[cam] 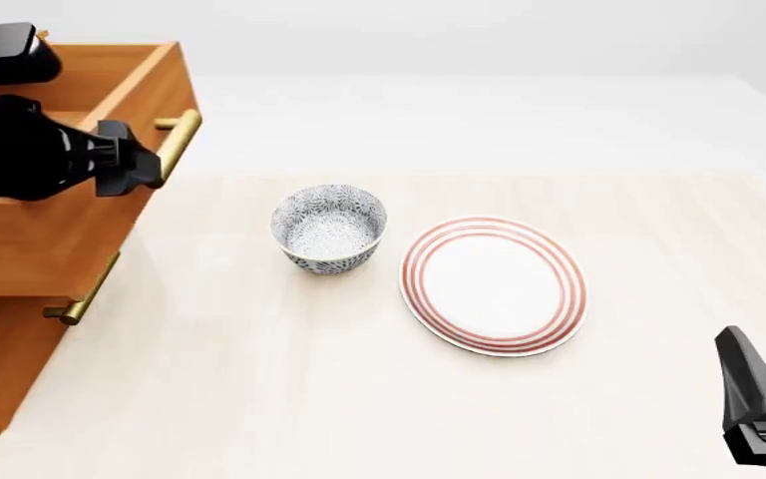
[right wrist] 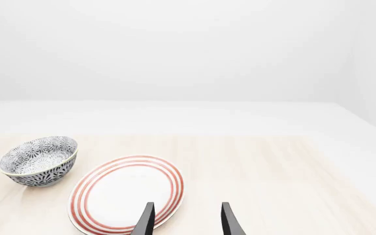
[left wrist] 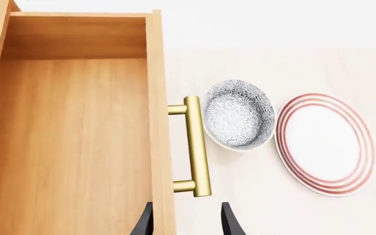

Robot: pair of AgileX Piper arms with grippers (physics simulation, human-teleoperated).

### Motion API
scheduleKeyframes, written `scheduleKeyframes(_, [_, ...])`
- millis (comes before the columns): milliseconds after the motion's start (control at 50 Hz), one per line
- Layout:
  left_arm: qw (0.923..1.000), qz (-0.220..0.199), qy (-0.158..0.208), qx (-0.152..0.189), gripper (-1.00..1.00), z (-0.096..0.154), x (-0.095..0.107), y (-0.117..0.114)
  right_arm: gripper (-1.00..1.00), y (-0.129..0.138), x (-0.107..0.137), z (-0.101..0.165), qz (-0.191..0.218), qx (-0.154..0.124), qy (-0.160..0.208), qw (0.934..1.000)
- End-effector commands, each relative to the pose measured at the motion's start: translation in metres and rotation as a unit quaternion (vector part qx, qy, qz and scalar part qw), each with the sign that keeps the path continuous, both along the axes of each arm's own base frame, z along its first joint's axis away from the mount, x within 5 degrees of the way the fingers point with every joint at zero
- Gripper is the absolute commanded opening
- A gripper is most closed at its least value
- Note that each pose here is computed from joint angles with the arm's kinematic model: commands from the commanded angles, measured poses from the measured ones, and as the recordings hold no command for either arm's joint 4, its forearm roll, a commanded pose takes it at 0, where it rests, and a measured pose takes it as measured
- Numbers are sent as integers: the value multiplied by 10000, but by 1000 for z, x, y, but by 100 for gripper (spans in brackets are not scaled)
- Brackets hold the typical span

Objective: Open the top drawer of the cabinet.

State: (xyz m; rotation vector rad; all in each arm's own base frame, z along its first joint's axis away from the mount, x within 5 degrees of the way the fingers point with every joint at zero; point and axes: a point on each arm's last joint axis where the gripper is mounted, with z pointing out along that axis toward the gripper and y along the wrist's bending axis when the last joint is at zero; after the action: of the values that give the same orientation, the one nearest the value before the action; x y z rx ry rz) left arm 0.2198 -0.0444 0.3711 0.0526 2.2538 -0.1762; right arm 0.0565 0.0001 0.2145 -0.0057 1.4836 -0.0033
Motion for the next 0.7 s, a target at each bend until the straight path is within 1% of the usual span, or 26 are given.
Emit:
scheduleKeyframes(20, [9994,-273,176,-98,100,-10,0,-15,100,0,0,0,0,0,1,10000])
scheduleKeyframes(220, [9988,-435,176,-123,100,-10,2,-25,100,0,0,0,0,1,-1,10000])
scheduleKeyframes(340, [9979,-598,122,-207,100,-9,3,-36,100,0,0,0,1,1,-1,10000])
scheduleKeyframes(580, [9970,-748,102,-191,100,-7,4,-43,100,0,0,0,0,-1,-1,10000])
scheduleKeyframes(620, [9958,-877,42,-244,100,-3,2,-50,100,0,0,0,-1,1,1,10000])
scheduleKeyframes(700, [9966,-806,59,-177,100,-3,4,-45,100,0,0,0,0,-1,-1,10000])
